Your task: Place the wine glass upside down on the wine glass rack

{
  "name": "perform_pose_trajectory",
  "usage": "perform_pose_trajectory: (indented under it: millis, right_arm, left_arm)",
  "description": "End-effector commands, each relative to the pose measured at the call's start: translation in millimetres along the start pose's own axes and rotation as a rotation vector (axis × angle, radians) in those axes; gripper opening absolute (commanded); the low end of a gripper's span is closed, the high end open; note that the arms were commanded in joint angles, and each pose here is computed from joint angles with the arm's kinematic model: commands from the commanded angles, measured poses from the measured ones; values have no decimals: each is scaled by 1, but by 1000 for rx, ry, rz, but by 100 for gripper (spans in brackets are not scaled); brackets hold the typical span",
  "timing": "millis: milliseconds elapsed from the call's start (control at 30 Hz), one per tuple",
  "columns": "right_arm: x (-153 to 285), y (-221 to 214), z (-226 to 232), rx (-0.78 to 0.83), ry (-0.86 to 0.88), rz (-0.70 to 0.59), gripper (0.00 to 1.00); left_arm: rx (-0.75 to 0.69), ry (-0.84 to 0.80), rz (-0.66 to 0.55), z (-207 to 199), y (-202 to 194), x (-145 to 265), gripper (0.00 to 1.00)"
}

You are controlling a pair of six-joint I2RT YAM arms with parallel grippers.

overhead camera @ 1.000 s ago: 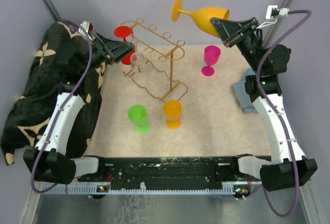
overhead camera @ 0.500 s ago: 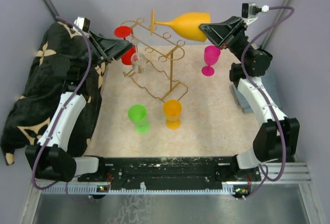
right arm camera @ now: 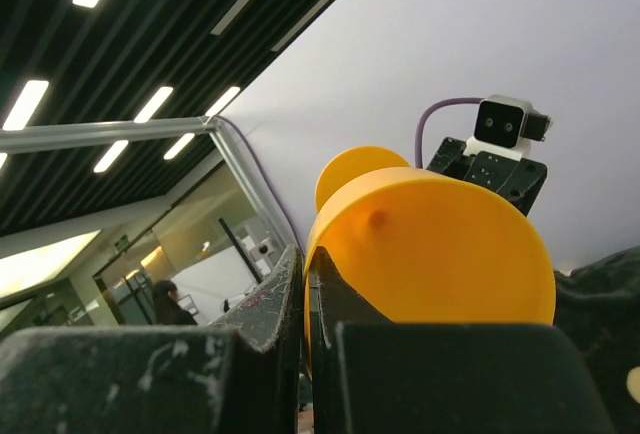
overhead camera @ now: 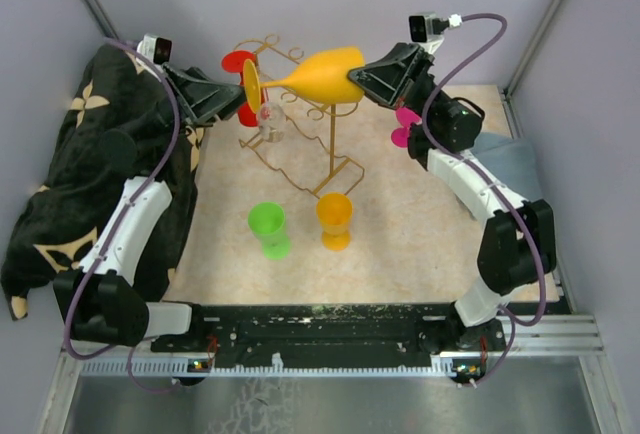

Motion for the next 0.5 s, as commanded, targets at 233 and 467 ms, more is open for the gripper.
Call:
perform_pose_trajectory:
  millis: [233,467]
  right_arm:
    - [-8,-13,35,76,166,28,0]
    - [-11,-19,25,47,170,32,0]
  left_arm:
    - [-10,-114,-6,-30,-10,7,53]
    - [-5,-129,-1,-41,-12,5,54]
Point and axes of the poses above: each gripper's point midway between its finger pads, its own x axis back along the fingers, its own z axis along the line the jaws close on, y = z × x, the point moved 1 cm from there along x, back along the fingers, and after that the axes turned 7 degrees about -x, right-handed, at the moved point
